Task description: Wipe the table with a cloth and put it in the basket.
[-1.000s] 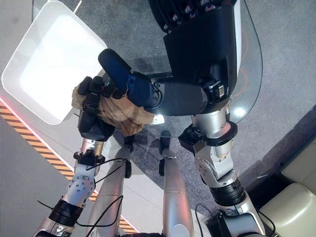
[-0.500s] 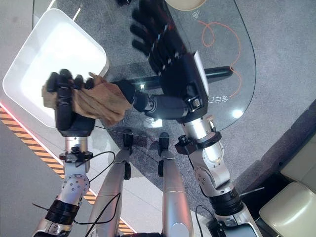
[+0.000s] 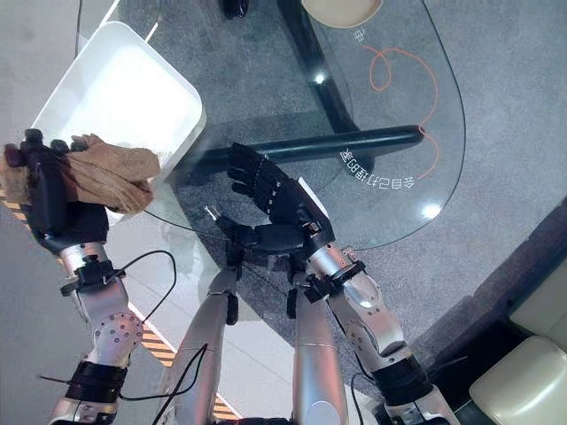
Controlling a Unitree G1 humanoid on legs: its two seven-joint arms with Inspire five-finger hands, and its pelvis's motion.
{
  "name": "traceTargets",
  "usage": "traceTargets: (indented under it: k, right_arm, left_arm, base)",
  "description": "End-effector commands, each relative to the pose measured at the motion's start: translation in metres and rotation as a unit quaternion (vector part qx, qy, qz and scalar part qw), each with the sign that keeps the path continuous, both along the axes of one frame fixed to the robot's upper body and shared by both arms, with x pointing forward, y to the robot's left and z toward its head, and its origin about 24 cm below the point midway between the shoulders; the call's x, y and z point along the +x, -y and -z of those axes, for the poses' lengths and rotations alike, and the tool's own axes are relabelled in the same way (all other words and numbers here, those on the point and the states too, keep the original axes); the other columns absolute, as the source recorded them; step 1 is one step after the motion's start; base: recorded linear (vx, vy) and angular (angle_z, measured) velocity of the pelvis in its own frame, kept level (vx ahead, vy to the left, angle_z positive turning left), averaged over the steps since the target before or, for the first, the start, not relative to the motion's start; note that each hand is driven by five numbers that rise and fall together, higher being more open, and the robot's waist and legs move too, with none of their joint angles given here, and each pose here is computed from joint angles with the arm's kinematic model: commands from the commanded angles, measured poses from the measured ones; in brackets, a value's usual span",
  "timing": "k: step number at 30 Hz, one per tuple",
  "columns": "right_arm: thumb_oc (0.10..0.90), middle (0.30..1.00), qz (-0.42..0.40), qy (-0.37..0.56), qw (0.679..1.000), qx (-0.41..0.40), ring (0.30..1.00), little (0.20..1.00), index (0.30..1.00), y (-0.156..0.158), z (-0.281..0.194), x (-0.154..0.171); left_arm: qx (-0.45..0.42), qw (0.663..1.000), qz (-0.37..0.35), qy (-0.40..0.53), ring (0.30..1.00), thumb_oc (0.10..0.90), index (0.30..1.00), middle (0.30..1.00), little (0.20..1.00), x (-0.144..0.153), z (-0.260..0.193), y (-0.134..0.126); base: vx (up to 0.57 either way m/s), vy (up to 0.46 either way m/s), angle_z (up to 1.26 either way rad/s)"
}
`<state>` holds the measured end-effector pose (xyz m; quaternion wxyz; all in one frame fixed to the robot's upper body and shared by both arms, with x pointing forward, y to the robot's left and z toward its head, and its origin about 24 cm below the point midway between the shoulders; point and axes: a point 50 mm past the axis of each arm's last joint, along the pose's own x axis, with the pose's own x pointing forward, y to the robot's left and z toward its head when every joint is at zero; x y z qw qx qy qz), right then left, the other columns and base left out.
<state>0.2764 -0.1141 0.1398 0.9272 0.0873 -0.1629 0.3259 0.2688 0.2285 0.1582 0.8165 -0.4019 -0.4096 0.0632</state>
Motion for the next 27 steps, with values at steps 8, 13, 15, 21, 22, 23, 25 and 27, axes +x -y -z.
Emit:
traceTargets:
  k: [8, 13, 15, 21, 22, 23, 25, 27]
  right_arm:
    - [0.8, 0.9, -0.044, 0.004, 0.999, -0.01, 0.9, 0.9, 0.9, -0.003, -0.018, 0.008]
    - [0.8, 0.9, -0.048, -0.007, 0.999, -0.02, 0.9, 0.9, 0.9, -0.001, -0.015, 0.013]
    - [0.8, 0.9, -0.05, -0.008, 0.998, -0.023, 0.9, 0.9, 0.9, -0.002, -0.017, 0.016]
    - [0.8, 0.9, -0.05, -0.013, 0.998, -0.03, 0.9, 0.9, 0.9, -0.004, -0.017, 0.021]
    - [0.8, 0.9, -0.049, -0.014, 0.998, -0.033, 0.9, 0.9, 0.9, -0.004, -0.018, 0.022]
    - [0.8, 0.9, -0.049, -0.016, 0.998, -0.035, 0.9, 0.9, 0.9, -0.004, -0.018, 0.023]
    - [0.8, 0.9, -0.045, -0.022, 0.998, -0.037, 0.9, 0.9, 0.9, -0.002, -0.017, 0.024]
    - [0.8, 0.9, -0.042, -0.026, 0.998, -0.035, 0.9, 0.9, 0.9, 0.0, -0.016, 0.026]
  left_arm:
    - [0.128, 0.861, -0.49, -0.041, 0.3, 0.1, 0.3, 0.3, 0.2, 0.007, -0.083, -0.059]
    - [0.129, 0.819, -0.552, -0.093, 0.3, 0.1, 0.3, 0.3, 0.2, 0.021, -0.102, -0.083]
    - [0.156, 0.788, -0.583, -0.125, 0.3, 0.1, 0.3, 0.3, 0.2, 0.03, -0.114, -0.089]
    - [0.208, 0.724, -0.622, -0.213, 0.3, 0.1, 0.3, 0.3, 0.2, 0.047, -0.13, -0.103]
    - [0.221, 0.71, -0.63, -0.226, 0.3, 0.1, 0.3, 0.3, 0.2, 0.05, -0.133, -0.105]
    - [0.226, 0.7, -0.635, -0.235, 0.3, 0.1, 0.3, 0.3, 0.2, 0.051, -0.134, -0.106]
    - [0.238, 0.675, -0.65, -0.256, 0.3, 0.1, 0.3, 0.3, 0.2, 0.053, -0.137, -0.112]
    - [0.243, 0.664, -0.654, -0.268, 0.3, 0.1, 0.3, 0.3, 0.2, 0.054, -0.14, -0.114]
  base:
    - [0.05, 0.149, -0.03]
    - [0.03, 0.118, -0.01]
    - [0.01, 0.088, -0.02]
    - [0.0, 0.056, -0.01]
    - [-0.01, 0.049, -0.02]
    - [0.0, 0.052, 0.0]
    - [0.0, 0.02, 0.0]
    - [0.0, 0.0, 0.0]
